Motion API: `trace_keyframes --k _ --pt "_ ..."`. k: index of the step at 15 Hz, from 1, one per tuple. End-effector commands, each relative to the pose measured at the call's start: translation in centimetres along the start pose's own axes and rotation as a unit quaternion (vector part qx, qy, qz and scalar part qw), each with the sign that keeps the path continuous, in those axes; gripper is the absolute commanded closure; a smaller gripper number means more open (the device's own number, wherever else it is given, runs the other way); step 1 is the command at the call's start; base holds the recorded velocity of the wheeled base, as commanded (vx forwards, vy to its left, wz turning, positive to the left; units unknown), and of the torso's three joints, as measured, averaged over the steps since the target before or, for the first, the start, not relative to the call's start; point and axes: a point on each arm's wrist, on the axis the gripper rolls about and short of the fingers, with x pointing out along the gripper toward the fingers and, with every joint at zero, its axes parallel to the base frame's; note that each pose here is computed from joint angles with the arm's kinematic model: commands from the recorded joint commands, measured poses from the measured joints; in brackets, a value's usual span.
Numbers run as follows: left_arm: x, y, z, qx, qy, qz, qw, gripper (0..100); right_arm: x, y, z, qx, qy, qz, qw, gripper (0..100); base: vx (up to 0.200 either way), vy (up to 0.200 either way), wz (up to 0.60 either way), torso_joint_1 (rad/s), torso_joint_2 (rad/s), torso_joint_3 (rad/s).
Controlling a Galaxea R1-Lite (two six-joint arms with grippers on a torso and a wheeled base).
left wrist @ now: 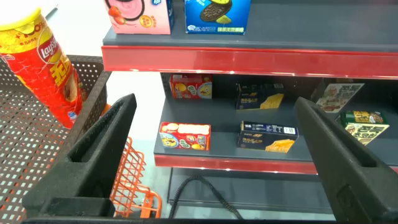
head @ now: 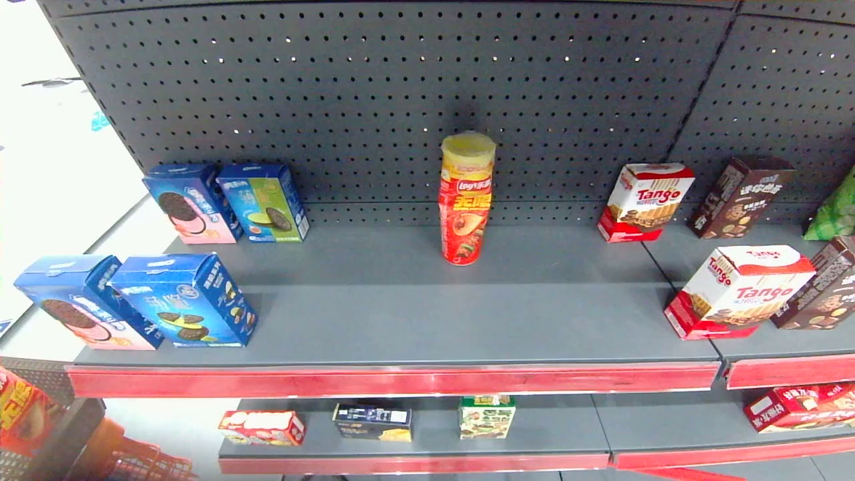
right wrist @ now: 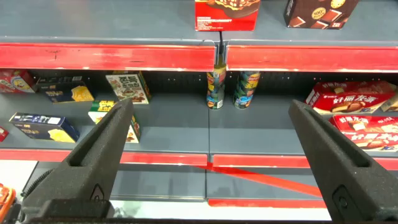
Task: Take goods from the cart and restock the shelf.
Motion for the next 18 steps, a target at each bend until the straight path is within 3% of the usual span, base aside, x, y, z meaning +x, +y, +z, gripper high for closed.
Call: trace_keyframes --k 1,9,18 --pt "0.0 0.0 0.0 0.0 0.0 0.0 1.0 0 0.0 0.0 0.0 0.0 0.0 0.001 1.0 0 0.0 0.0 0.0 0.0 0.0 0.0" --pt "0.0 0.0 0.0 -0.001 0.0 -0.001 1.0 0 0.0 0.0 0.0 0.0 0.0 0.001 1.0 0 0.0 0.0 0.0 0.0 0.0 0.0" --pt "0.0 0.0 0.0 -0.001 0.0 -0.001 1.0 0 0.0 0.0 0.0 -0.002 0.0 0.001 1.0 0 0.0 0.0 0.6 0.003 0.0 0.0"
